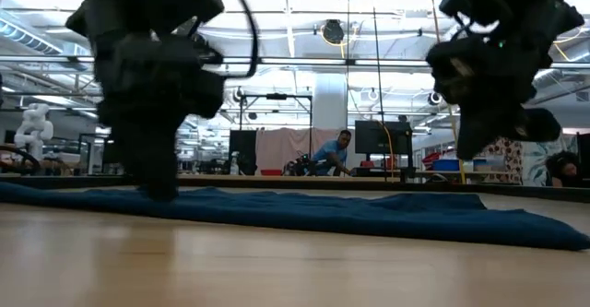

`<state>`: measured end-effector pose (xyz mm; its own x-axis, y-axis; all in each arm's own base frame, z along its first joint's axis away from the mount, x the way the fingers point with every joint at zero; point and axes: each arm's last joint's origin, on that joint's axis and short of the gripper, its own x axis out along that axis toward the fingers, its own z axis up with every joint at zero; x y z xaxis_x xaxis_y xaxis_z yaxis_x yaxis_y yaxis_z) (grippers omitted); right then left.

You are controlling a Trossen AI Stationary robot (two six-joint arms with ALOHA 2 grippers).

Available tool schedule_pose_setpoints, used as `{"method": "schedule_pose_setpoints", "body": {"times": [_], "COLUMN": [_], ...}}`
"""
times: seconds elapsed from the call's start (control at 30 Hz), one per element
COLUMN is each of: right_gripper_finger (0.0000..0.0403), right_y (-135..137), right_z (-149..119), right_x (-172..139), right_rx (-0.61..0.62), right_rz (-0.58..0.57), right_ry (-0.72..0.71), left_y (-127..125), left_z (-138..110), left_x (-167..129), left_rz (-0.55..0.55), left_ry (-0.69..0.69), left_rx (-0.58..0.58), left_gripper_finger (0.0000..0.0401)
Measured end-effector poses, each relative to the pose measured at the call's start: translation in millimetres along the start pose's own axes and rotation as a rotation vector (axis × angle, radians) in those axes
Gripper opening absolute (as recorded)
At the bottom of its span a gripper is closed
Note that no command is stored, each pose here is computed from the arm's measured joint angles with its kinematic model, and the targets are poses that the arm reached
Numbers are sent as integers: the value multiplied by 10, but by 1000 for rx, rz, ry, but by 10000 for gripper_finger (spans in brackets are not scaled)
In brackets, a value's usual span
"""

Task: Roll towel
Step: Roll the dark blue towel

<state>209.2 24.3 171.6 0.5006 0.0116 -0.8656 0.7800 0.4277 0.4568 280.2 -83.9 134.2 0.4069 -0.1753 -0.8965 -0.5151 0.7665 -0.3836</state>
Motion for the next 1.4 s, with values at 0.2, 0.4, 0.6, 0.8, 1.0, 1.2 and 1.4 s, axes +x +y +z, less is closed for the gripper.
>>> {"method": "schedule_pose_setpoints", "body": {"times": [0.2, 0.4, 0.6, 0.8, 1.0, 1.2, 1.4], "right_gripper_finger": [6, 6, 6, 6, 6, 6, 6], "right_y": [31, 15, 103, 316, 505, 503, 438], "right_z": [0, -55, -234, -448, -516, -446, -374], "right_x": [246, 511, 519, 462, 449, 337, 336], "right_rx": [-4, 64, 125, 229, 282, 208, 110], "right_rz": [7, -46, -7, 24, 55, -54, -123], "right_ry": [-8, 42, 153, 187, 144, 77, 78], "left_y": [20, 96, 243, 443, 653, 608, 254], "left_z": [7, 62, 175, 393, 670, 890, 1085], "left_x": [76, 71, 59, 25, -56, -233, -441], "left_rz": [27, 52, 116, 215, 346, 363, 145], "left_ry": [7, 19, 14, -41, -96, -31, -86], "left_rx": [45, 124, 262, 462, 555, 625, 456], "left_gripper_finger": [131, 131, 131, 131, 132, 132, 132]}}
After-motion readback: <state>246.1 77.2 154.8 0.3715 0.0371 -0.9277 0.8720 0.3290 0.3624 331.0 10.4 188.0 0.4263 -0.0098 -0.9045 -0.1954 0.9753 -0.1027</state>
